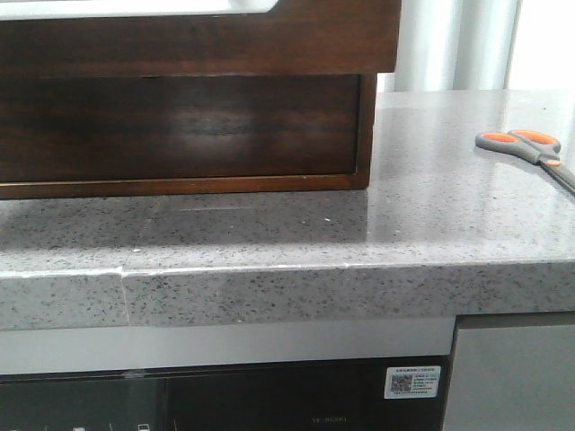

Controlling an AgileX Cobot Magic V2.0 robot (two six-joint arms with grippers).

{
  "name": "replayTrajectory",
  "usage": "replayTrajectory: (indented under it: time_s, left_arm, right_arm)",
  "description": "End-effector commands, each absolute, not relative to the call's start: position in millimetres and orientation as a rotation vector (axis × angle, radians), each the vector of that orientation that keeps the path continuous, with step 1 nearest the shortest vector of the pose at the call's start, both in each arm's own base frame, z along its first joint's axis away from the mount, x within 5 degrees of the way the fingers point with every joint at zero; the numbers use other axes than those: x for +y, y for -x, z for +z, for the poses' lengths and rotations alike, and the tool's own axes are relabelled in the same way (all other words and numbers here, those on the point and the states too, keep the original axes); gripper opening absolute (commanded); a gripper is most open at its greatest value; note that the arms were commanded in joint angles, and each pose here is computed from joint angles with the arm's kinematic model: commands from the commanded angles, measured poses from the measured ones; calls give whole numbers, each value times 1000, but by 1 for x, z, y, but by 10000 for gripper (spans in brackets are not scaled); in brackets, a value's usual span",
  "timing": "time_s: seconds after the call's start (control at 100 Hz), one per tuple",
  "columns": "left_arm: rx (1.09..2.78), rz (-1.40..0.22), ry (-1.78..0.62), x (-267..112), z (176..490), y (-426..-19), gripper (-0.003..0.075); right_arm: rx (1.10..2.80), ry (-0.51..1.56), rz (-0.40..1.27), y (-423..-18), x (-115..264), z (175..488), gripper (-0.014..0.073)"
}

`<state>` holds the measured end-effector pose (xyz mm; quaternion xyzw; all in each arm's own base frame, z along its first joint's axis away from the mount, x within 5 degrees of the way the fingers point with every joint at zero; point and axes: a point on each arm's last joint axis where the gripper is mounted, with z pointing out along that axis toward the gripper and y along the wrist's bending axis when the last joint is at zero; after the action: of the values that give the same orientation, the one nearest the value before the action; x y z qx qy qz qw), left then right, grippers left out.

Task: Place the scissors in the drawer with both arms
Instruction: 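Move the right gripper above the grey-and-orange scissors, then lower the right gripper and grasp the scissors by the blades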

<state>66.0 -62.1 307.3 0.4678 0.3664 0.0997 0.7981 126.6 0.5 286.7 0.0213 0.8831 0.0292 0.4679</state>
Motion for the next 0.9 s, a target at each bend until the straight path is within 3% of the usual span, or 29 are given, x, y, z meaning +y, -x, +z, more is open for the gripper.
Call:
replayTrajectory:
  time_s: [0.0,0.07,0.14,0.37,0.89]
  left_arm:
    - [742,134,-886,-59,324,-57,309]
    - [757,120,-814,-55,328,-54,309]
    - [808,96,-716,-48,330,-55,309]
    - [920,34,-542,-37,331,-58,309]
    - [938,39,-538,-36,330,-59,304]
  right_arm:
    - [2089,-34,53,-150,-1,311,129]
    - [2111,-35,54,-165,-2,317,229]
    - [2149,-36,57,-181,-2,320,274]
    - [2334,-27,79,-241,-4,326,271]
    - [2635,17,85,-359,-9,316,271]
